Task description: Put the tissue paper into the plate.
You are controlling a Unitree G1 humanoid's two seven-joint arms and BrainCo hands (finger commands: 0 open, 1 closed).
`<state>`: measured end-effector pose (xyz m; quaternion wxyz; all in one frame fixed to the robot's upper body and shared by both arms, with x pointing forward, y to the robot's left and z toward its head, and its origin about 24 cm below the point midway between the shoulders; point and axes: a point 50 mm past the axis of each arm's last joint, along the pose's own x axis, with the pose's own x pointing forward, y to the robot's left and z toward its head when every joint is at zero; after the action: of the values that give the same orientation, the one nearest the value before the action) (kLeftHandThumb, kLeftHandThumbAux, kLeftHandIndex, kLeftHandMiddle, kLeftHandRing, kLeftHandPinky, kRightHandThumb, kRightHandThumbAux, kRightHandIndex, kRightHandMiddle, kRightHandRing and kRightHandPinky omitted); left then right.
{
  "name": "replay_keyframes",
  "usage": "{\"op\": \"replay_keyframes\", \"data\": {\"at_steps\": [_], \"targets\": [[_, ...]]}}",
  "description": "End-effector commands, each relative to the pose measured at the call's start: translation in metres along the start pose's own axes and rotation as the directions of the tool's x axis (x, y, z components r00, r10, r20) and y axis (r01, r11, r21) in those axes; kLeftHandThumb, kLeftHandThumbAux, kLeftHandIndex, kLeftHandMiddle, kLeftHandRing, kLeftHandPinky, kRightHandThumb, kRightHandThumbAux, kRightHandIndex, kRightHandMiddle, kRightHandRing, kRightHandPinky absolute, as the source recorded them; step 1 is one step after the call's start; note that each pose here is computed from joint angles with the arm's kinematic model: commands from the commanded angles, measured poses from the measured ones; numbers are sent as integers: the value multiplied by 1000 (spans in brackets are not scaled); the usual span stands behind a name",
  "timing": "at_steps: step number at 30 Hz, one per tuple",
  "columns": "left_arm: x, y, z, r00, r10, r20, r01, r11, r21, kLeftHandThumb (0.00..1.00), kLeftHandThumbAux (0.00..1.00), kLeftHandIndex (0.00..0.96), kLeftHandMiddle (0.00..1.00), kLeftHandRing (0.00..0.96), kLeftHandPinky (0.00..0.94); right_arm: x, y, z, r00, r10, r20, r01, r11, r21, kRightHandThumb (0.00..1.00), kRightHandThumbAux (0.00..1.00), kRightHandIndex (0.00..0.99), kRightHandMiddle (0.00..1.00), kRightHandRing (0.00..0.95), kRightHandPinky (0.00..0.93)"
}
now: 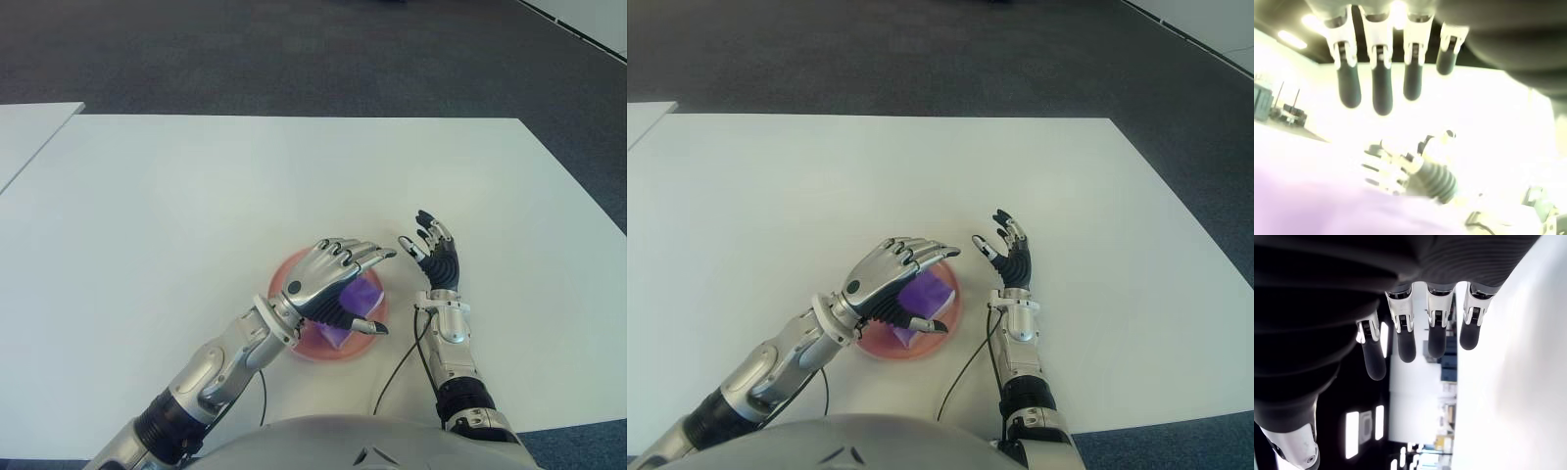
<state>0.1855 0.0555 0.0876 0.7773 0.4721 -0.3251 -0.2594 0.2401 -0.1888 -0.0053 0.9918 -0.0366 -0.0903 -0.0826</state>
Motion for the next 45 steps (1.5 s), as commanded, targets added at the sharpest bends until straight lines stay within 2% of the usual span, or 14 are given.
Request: {"op": "replay_keyframes", "data": {"at_steps": [1, 8, 14, 18, 22, 26, 30, 32, 33, 34, 36, 38, 43, 45], "targets": [[-3, 5, -1, 997, -68, -43, 69, 997, 15, 107, 270, 7, 6, 4, 4, -66, 6, -46, 970, 10, -243, -10, 1000, 1, 363, 699, 273, 178, 155, 162], [-3, 10, 0, 994, -94, -52, 95, 995, 19, 90, 246, 0, 0, 0, 0, -67, 7, -47, 971, 31, -238, -43, 998, -45, 281, 706, 202, 151, 136, 140], [0, 20, -3, 995, -69, -67, 72, 996, 43, 89, 242, 0, 0, 0, 0, -67, 8, -46, 972, 38, -232, -60, 994, -89, 255, 661, 170, 167, 175, 226], [7, 33, -8, 994, -22, -105, 30, 996, 79, 97, 239, 0, 0, 0, 0, -65, 11, -48, 967, 30, -253, -48, 997, -67, 294, 633, 203, 220, 243, 281], [8, 36, -11, 987, 23, -157, -9, 996, 93, 101, 237, 0, 0, 0, 0, -65, 12, -51, 956, 31, -292, -47, 998, -47, 326, 625, 249, 255, 276, 304], [5, 34, -22, 960, 92, -265, -81, 995, 54, 105, 237, 12, 0, 0, 29, -67, 10, -61, 927, 32, -374, -52, 998, -44, 317, 620, 263, 248, 249, 254], [-4, 32, -41, 871, 250, -424, -298, 953, -52, 121, 253, 142, 67, 49, 113, -67, 11, -62, 918, 34, -396, -44, 999, -18, 308, 597, 255, 232, 215, 190], [-9, 32, -47, 808, 321, -494, -440, 887, -141, 152, 292, 209, 147, 128, 180, -66, 11, -65, 907, 43, -419, -45, 999, 4, 310, 599, 257, 229, 194, 132], [-10, 32, -48, 793, 335, -509, -470, 868, -160, 160, 304, 223, 168, 150, 198, -66, 11, -65, 905, 45, -424, -45, 999, 9, 310, 601, 259, 229, 190, 119], [-14, 31, -51, 761, 355, -542, -526, 827, -198, 173, 320, 242, 198, 182, 225, -66, 11, -66, 900, 49, -432, -47, 999, 14, 311, 603, 261, 229, 183, 101], [-20, 28, -55, 716, 376, -589, -598, 766, -238, 230, 393, 274, 256, 239, 273, -66, 11, -67, 894, 53, -444, -51, 999, 17, 305, 610, 255, 226, 171, 81], [-31, 23, -60, 653, 387, -651, -680, 679, -278, 303, 492, 306, 300, 280, 301, -66, 10, -68, 885, 58, -461, -59, 998, 13, 285, 623, 238, 217, 156, 70], [-58, 8, -67, 582, 356, -731, -748, 588, -309, 389, 594, 338, 340, 318, 333, -66, 9, -70, 873, 62, -484, -71, 998, 0, 241, 642, 213, 209, 145, 63], [-67, 1, -72, 560, 326, -762, -759, 571, -314, 537, 649, 376, 351, 334, 351, -67, 9, -70, 870, 63, -489, -74, 997, -3, 224, 650, 213, 210, 147, 62]]}}
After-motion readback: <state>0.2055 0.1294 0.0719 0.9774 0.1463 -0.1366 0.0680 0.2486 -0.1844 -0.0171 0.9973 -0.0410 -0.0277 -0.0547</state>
